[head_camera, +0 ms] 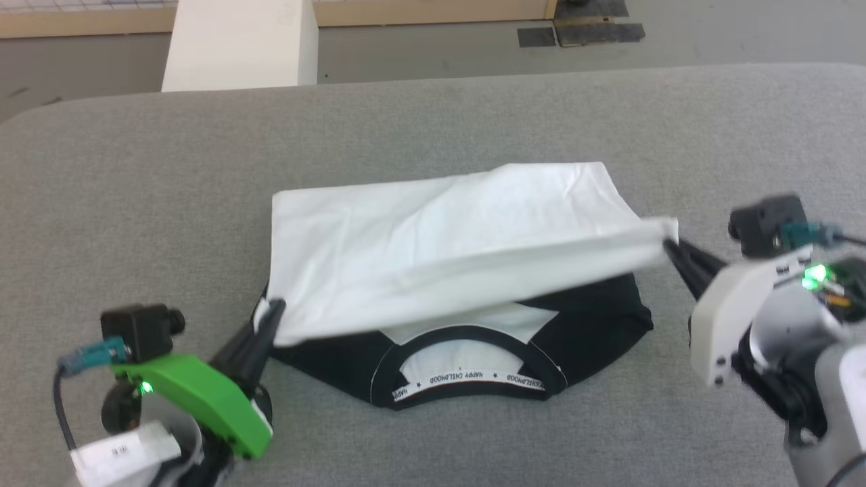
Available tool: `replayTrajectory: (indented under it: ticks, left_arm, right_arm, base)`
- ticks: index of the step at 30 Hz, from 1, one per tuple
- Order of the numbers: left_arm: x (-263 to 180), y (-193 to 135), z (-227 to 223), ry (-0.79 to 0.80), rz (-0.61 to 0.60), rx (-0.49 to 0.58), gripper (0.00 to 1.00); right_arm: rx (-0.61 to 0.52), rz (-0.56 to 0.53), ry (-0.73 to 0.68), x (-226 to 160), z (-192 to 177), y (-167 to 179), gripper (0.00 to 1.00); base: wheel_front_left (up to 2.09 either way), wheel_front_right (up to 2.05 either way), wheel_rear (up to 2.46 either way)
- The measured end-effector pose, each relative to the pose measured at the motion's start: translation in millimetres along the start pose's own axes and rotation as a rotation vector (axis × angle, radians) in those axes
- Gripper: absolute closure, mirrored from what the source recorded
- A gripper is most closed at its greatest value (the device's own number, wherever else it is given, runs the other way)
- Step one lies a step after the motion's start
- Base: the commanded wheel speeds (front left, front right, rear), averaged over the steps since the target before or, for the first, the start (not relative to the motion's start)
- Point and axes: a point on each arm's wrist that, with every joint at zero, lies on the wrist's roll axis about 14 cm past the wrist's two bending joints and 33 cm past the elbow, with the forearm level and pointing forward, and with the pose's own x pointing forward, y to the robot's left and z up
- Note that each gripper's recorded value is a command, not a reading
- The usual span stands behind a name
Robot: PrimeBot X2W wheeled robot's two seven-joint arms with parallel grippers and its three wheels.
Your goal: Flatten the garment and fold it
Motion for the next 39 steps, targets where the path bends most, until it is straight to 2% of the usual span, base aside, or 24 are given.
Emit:
replayTrajectory:
  ticks: [6, 12, 21, 22, 23, 24, 27, 31, 36, 39]
  left_arm:
    - [-19.8, 7.0, -40.0, 0.105, 0.035, -0.048, 1.0]
    - [-19.6, 9.5, -71.1, 0.168, 0.049, -0.087, 1.0]
    - [-9.9, 22.0, -102.0, 0.222, 0.083, -0.078, 0.99]
    - [-9.0, 23.4, -104.0, 0.224, 0.088, -0.082, 0.55]
    - [-8.0, 24.5, -105.1, 0.221, 0.095, -0.086, 0.0]
    - [-7.2, 25.5, -105.5, 0.216, 0.1, -0.085, 0.0]
    - [-4.5, 24.7, -101.4, 0.178, 0.106, -0.083, 0.0]
    - [-3.8, 32.0, -78.3, 0.053, 0.144, -0.059, 0.0]
    - [-8.1, 50.5, -25.5, -0.159, 0.241, 0.032, 0.0]
    - [-13.9, 53.3, 22.2, -0.326, 0.286, 0.092, 0.0]
  right_arm:
    - [0.062, -0.013, 0.083, -17.2, -37.8, 8.1, 1.0]
    - [0.081, -0.022, 0.15, -22.1, -68.0, 13.9, 1.0]
    - [0.119, -0.001, 0.255, -17.2, -109.0, 27.3, 1.0]
    - [0.124, 0.0, 0.267, -17.7, -113.2, 28.3, 0.98]
    - [0.126, 0.001, 0.276, -18.3, -116.3, 28.9, 0.58]
    - [0.131, 0.001, 0.282, -18.6, -118.3, 29.4, 0.0]
    - [0.148, -0.001, 0.268, -19.5, -115.5, 30.5, 0.0]
    - [0.167, -0.026, 0.17, -20.9, -94.5, 24.0, 0.0]
    - [0.217, -0.069, -0.023, -24.1, -56.1, 15.0, 0.0]
    - [0.244, -0.088, -0.11, -25.4, -41.0, 11.3, 0.0]
  base:
    - [0.0, 0.0, 0.0]
    - [0.0, 0.0, 0.0]
    - [0.0, 0.0, 0.0]
    - [0.0, 0.0, 0.0]
    - [0.0, 0.0, 0.0]
    - [0.0, 0.0, 0.0]
    - [0.0, 0.0, 0.0]
    - [0.0, 0.0, 0.0]
    - [0.0, 0.0, 0.0]
    - [0.0, 0.0, 0.0]
